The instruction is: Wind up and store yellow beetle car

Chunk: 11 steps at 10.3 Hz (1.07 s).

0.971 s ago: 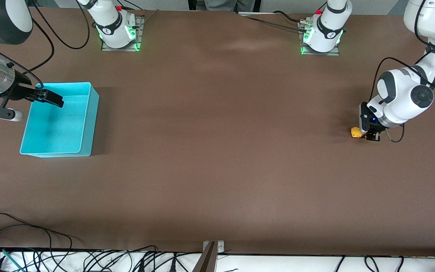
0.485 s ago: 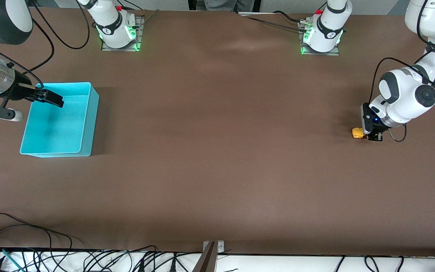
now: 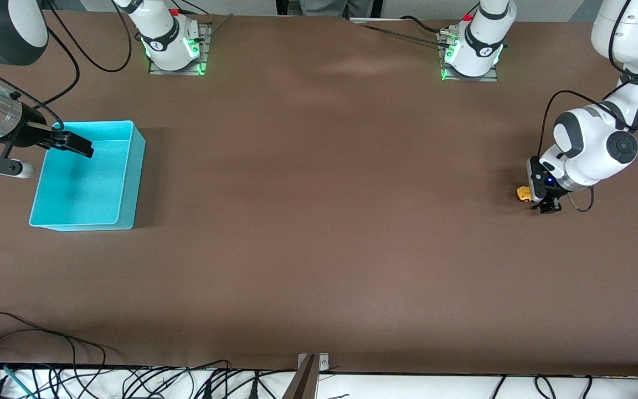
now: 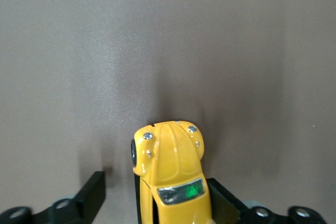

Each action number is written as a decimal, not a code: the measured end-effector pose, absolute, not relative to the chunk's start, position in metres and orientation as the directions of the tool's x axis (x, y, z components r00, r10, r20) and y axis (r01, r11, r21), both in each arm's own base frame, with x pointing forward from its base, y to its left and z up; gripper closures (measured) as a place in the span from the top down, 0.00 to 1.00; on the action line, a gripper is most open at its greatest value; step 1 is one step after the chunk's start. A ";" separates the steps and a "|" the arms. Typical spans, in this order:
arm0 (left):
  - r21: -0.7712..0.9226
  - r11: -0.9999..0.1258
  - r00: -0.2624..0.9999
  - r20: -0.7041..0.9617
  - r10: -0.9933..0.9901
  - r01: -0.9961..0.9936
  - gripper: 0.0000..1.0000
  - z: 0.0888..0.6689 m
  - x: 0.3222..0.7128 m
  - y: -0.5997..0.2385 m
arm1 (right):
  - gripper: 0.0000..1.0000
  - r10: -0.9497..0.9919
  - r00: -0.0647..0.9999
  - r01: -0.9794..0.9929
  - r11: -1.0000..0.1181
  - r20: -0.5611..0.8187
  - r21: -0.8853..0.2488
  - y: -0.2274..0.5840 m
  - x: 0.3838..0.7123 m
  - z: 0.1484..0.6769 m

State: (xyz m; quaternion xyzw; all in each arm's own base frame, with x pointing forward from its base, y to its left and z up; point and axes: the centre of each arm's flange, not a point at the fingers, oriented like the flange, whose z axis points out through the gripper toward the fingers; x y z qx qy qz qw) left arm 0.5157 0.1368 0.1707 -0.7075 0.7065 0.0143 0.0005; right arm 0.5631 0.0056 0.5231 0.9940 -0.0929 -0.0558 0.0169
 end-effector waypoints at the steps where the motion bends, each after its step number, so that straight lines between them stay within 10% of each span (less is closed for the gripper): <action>1: 0.021 -0.006 0.006 -0.020 -1.000 -1.000 1.00 0.170 0.518 0.137 | 1.00 -0.186 0.977 -0.183 -0.982 -0.108 0.044 0.006 0.563 0.523; 11: 0.035 -0.044 0.043 -0.009 -0.999 -0.998 1.00 0.199 0.541 0.133 | 1.00 -0.187 0.976 -0.183 -0.982 -0.108 0.044 0.006 0.563 0.523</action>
